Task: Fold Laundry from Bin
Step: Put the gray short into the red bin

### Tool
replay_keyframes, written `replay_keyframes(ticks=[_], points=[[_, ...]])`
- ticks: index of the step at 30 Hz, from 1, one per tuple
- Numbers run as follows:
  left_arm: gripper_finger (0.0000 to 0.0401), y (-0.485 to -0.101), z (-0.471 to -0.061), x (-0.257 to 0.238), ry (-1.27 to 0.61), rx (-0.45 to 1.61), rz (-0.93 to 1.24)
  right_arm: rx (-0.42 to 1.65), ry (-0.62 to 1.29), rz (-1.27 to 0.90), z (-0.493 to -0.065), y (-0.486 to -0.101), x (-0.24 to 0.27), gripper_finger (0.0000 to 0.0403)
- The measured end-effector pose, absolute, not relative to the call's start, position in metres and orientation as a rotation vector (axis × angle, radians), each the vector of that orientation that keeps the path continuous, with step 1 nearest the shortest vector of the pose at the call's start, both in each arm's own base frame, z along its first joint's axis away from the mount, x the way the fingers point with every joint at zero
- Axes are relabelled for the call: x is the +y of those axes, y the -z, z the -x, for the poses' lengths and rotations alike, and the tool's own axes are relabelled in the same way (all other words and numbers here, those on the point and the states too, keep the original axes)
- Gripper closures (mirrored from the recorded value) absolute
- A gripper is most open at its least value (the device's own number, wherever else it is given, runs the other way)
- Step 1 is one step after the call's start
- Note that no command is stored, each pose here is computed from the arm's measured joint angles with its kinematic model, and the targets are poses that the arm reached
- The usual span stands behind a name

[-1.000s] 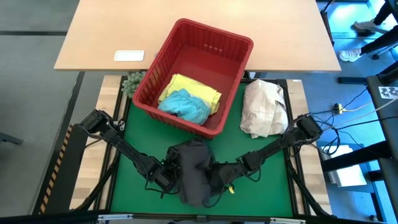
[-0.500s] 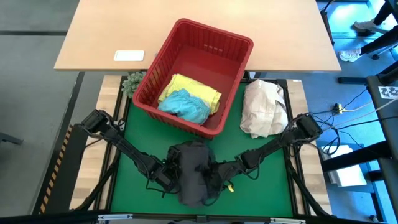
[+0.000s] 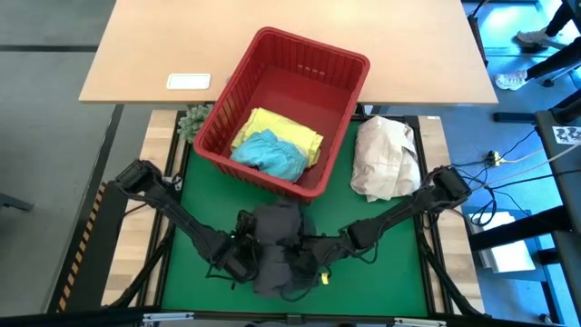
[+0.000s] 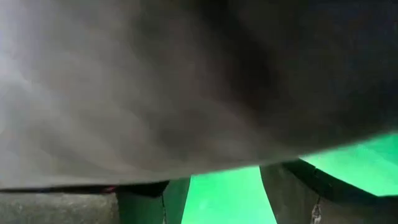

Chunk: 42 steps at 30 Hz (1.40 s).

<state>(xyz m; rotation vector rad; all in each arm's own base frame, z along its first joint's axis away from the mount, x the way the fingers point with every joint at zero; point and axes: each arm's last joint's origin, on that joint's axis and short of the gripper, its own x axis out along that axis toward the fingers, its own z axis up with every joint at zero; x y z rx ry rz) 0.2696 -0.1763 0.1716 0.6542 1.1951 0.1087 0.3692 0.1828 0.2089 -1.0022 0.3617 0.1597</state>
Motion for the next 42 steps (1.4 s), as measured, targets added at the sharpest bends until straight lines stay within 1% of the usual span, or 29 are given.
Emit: replay_keyframes(ticks=[5, 9, 14, 21, 24, 28, 33, 38, 42], points=[[0.0222, -0.203, -0.253, -0.189, -0.184, 1.186, -0.678, 0.374, -0.117, 1.008, -0.376, -0.238, 0.188, 0.0393], [0.0222, -0.230, -0.237, -0.202, -0.246, 1.120, -0.696, 0.345, -0.072, 0.973, -0.380, -0.266, 0.188, 0.0393], [0.0222, -0.253, -0.217, -0.216, -0.316, 1.042, -0.724, 0.309, 0.018, 0.978, -0.382, -0.304, 0.187, 0.0393], [0.0222, -0.265, -0.199, -0.229, -0.349, 0.924, -0.750, 0.211, 0.185, 0.998, -0.389, -0.376, 0.175, 0.0393], [0.0222, -0.265, -0.196, -0.232, -0.347, 0.899, -0.764, 0.191, 0.265, 0.970, -0.393, -0.404, 0.156, 0.0393], [0.0222, -0.265, -0.197, -0.232, -0.350, 0.887, -0.761, 0.207, 0.361, 0.932, -0.400, -0.433, 0.117, 0.0393], [0.0222, -0.266, -0.198, -0.232, -0.367, 0.846, -0.784, 0.256, 0.472, 0.840, -0.407, -0.447, 0.059, 0.0393], [0.0222, -0.269, -0.198, -0.229, -0.408, 0.777, -0.856, 0.289, 0.549, 0.701, -0.411, -0.445, 0.007, 0.0393], [0.0222, -0.273, -0.203, -0.221, -0.477, 0.685, -0.942, 0.379, 0.652, 0.649, -0.412, -0.435, -0.019, 0.0393]])
